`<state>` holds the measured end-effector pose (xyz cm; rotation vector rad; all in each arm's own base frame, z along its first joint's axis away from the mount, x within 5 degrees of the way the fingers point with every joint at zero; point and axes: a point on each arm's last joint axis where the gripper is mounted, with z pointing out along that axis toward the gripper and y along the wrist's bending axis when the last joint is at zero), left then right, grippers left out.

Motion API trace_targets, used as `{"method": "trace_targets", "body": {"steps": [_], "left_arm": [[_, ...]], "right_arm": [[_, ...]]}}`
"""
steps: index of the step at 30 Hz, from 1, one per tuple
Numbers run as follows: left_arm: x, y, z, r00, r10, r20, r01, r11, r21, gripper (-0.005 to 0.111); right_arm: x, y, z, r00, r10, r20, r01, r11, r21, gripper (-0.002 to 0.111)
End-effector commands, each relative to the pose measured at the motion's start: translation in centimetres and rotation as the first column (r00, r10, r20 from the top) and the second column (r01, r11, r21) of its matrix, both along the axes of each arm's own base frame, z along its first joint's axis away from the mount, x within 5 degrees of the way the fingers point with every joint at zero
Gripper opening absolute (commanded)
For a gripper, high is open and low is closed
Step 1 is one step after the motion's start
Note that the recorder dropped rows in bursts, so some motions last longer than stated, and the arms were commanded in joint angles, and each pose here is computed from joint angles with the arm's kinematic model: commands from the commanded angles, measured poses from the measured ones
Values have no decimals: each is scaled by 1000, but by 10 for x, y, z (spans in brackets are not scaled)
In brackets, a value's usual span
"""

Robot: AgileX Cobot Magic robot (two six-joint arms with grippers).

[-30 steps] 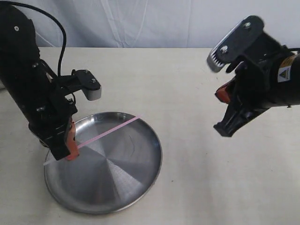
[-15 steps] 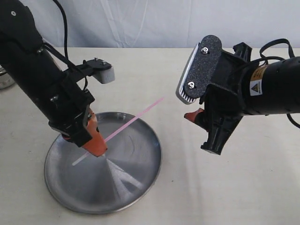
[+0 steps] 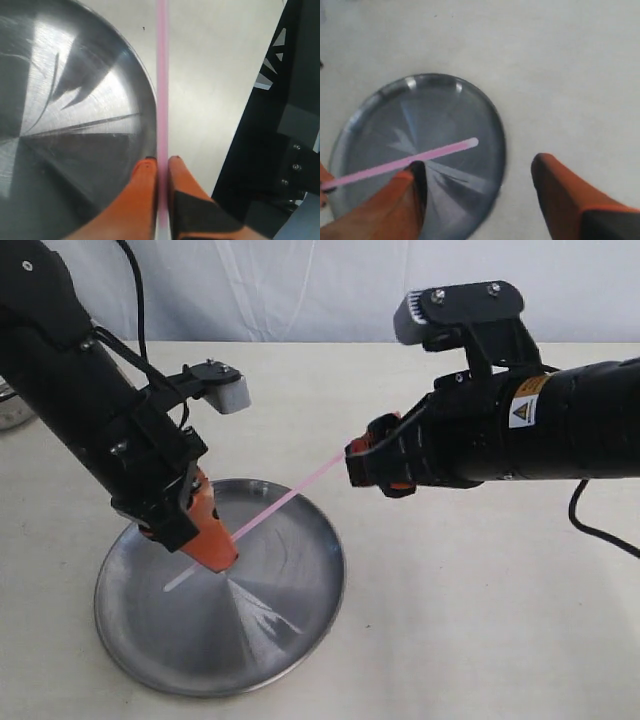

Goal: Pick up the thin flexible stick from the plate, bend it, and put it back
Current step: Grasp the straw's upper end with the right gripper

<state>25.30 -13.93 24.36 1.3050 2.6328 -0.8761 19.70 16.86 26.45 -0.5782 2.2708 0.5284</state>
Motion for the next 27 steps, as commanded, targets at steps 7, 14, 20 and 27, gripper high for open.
{"method": "trace_targets", "body": {"steps": [7, 14, 20, 27], "left_arm": [[14, -4, 6, 986, 118, 121, -114, 993, -43, 0], [19, -8, 9, 974, 176, 142, -161, 981, -109, 0], [20, -14, 14, 972, 187, 139, -160, 969, -188, 0], [21, -15, 15, 970, 191, 149, -159, 966, -203, 0]], "right_arm": [[5, 7, 10, 866, -308, -393, 462, 794, 396, 61], [15, 9, 17, 841, -350, -411, 532, 670, 517, 61], [24, 12, 8, 832, -379, -406, 551, 652, 521, 61], [32, 16, -1, 823, -407, -396, 566, 638, 521, 61]]}}
